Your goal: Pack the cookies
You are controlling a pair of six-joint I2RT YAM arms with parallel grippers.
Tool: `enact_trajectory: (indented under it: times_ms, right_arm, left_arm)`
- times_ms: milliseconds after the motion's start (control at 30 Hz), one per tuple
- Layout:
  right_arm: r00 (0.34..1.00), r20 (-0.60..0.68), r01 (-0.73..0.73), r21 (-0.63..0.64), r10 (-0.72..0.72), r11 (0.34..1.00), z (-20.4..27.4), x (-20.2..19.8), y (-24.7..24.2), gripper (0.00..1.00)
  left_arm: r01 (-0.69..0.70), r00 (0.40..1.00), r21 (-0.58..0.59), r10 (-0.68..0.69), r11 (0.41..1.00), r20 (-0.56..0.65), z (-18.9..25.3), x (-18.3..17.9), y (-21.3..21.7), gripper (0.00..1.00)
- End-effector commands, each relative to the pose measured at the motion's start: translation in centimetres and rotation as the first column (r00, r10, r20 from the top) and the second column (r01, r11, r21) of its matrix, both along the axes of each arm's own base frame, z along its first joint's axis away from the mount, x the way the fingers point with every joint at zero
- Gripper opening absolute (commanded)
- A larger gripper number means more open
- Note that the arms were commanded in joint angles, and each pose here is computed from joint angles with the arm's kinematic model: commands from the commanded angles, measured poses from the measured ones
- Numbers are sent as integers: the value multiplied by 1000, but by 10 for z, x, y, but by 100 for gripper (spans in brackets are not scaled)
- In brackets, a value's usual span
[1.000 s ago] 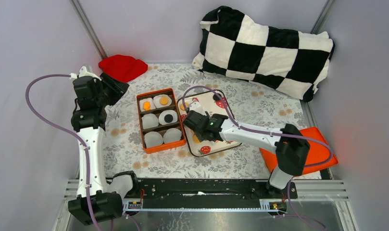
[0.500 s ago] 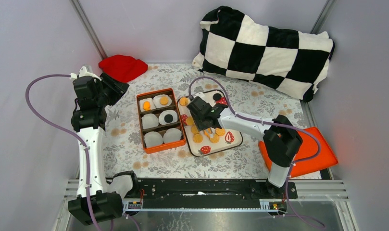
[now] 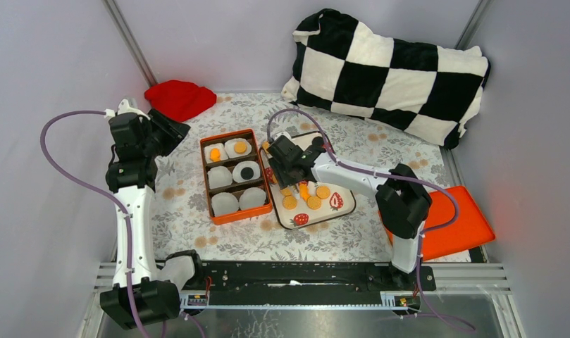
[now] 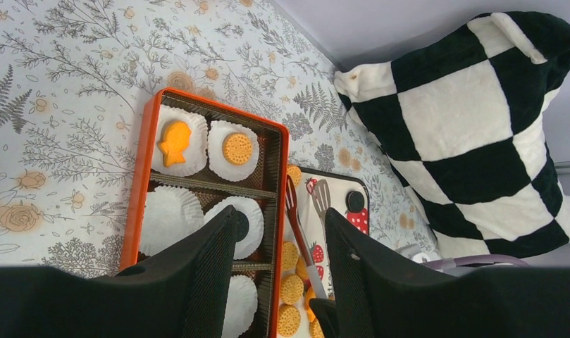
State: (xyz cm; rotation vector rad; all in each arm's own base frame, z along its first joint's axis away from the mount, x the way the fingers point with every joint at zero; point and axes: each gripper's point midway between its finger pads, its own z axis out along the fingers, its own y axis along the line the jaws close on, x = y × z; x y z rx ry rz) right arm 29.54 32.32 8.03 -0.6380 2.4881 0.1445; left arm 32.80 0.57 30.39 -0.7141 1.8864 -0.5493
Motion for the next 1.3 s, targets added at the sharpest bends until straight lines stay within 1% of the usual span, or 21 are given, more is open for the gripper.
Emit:
enact_trajectory:
  times_ms: [0,67,100,267,400,500,633,800,933,1067,1167,1267]
  right_arm:
    - [999,54,-11,37,9,999,15,20,20,58]
    - [999,53,-11,38,9,999,13,24,23,55]
    - [999,45,-13,40,11,999,12,24,24,52]
    - [999,33,-33,67,31,997,18,22,27,32]
    - [999,50,-24,88,20,996,36,19,23,15]
    - [997,82,-15,137,4,990,64,14,18,10]
    - [988,151,-9,214,-24,977,111,0,8,5]
    - [982,187,-65,239,19,969,141,-26,15,3]
    - [981,155,-155,250,118,956,142,-53,42,2]
    - [966,90,-258,256,243,932,128,-85,79,3]
    - [943,85,-331,228,320,916,119,-105,104,4]
    - [933,73,-361,208,354,909,109,-111,123,4]
  left_arm:
    - [2,999,19,-3,1000,38,5,5,1,54]
    - [3,999,21,-4,1000,37,4,5,1,54]
    - [5,999,20,-6,1000,37,4,5,1,54]
    - [6,1000,18,-7,1000,31,1,5,1,54]
    - [10,999,17,-11,1000,43,6,4,0,54]
    - [4,999,19,-5,1000,54,12,4,0,53]
    - [-10,999,6,10,1000,43,15,6,2,53]
    - [-6,1000,-32,6,999,-19,0,14,1,48]
    - [-46,998,-18,45,999,-32,-1,13,8,46]
    - [-109,994,40,109,993,4,22,8,21,48]
    - [-103,995,52,102,993,23,32,8,22,50]
    - [-90,996,39,90,995,-4,22,9,20,50]
